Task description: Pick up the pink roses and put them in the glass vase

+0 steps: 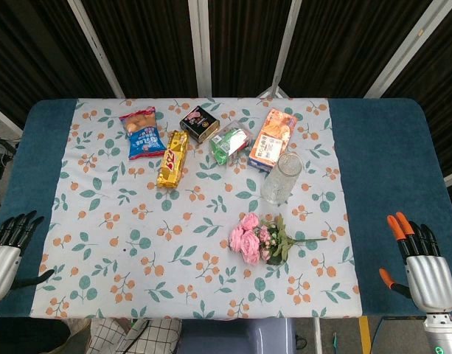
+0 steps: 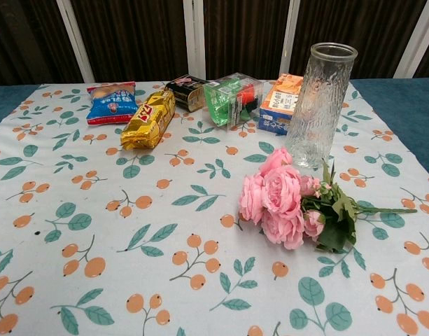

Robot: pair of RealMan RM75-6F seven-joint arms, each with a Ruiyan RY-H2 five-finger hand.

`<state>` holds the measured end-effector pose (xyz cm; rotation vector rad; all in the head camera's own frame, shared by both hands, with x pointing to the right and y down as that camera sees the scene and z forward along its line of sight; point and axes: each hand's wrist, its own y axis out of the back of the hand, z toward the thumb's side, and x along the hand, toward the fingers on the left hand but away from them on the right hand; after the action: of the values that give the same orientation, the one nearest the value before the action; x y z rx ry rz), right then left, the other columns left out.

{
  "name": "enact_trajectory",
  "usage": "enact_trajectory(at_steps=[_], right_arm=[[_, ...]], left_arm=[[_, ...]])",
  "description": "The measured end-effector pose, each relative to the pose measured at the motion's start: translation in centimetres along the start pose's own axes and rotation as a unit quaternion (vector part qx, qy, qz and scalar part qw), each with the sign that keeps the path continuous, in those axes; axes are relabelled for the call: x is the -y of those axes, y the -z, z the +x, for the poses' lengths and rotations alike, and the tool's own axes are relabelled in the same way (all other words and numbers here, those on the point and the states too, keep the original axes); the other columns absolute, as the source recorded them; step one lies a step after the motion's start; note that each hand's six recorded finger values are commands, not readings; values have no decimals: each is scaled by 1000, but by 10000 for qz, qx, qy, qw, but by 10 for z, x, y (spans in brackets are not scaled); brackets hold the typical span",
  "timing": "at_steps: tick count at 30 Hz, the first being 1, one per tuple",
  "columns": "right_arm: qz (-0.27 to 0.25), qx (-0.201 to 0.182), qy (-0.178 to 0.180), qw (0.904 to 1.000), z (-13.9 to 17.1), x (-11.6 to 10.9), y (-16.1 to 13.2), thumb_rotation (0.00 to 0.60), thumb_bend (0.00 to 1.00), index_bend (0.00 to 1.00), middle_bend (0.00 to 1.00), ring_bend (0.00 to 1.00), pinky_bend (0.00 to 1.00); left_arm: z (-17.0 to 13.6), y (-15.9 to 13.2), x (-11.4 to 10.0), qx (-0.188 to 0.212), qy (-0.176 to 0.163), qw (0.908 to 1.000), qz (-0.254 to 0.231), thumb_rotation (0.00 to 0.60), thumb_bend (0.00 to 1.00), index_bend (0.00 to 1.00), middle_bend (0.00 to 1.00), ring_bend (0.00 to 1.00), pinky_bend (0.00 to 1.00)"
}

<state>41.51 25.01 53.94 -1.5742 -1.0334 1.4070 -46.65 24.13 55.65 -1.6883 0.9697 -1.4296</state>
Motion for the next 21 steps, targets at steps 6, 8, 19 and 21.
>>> enact_trajectory(at_steps=[6,8,19,21], right_arm=[[-6,-14,-2,10000,1,0,-1,600,286,0,0,0,0],[-4,-8,-3,10000,1,0,-1,600,286,0,0,0,0],[-385,15,-81,9992,1,3,-8,600,287,0,0,0,0],[-638,8,-155,9978,0,4,-13,600,287,0,0,0,0]], left_arm=[[0,0,0,6,4,10000,12,600,0,0,0,0,0],[0,0,0,15,2,10000,-5,600,0,0,0,0,0],[0,0,-1,17,-1,10000,-58,600,0,0,0,0,0],[0,0,-1,29,12,10000,-79,600,0,0,0,0,0]])
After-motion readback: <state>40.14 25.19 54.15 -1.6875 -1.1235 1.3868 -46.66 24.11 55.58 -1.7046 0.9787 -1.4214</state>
